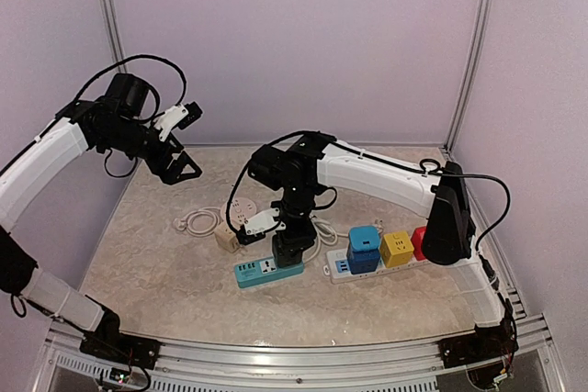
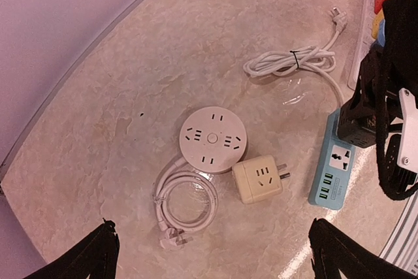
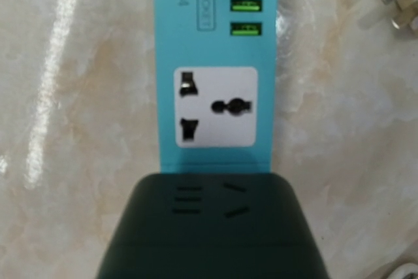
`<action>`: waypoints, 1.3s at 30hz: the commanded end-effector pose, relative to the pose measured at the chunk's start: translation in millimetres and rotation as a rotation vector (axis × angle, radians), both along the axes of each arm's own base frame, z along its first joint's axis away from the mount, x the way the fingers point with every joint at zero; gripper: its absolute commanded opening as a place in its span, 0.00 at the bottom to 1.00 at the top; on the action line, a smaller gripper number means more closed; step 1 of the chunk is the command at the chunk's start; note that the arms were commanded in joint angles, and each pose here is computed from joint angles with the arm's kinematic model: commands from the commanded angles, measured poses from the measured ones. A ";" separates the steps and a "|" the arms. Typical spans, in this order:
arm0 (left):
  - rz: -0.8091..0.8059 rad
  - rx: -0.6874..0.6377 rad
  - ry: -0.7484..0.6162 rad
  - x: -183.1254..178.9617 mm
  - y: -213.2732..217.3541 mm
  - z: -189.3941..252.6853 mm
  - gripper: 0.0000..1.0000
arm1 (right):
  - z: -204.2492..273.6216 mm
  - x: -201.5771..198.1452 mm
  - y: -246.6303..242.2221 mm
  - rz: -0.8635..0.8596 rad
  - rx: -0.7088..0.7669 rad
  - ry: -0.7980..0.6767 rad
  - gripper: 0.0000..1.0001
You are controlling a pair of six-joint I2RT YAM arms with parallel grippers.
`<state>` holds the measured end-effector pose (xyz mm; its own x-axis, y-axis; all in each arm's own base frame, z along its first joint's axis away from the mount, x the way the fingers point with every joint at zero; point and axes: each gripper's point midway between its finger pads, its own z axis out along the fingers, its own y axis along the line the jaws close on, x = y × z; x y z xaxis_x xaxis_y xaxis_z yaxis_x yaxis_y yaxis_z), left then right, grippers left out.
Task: Insert the plug
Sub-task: Insert the plug into the socket.
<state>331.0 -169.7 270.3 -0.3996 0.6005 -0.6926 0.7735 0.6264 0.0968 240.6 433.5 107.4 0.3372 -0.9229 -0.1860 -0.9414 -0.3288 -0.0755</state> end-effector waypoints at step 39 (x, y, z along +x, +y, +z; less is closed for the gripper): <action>-0.029 0.025 -0.012 -1.3 -4.3 6.0 0.99 | 37.0 -0.8 -22.6 -0.057 0.000 -0.030 0.00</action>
<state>329.9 -171.3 271.7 -0.3850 0.6193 -0.6843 0.7827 0.6120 0.1135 243.7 426.7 108.6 0.3038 -0.9382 -0.1659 -0.9521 -0.2926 -0.0890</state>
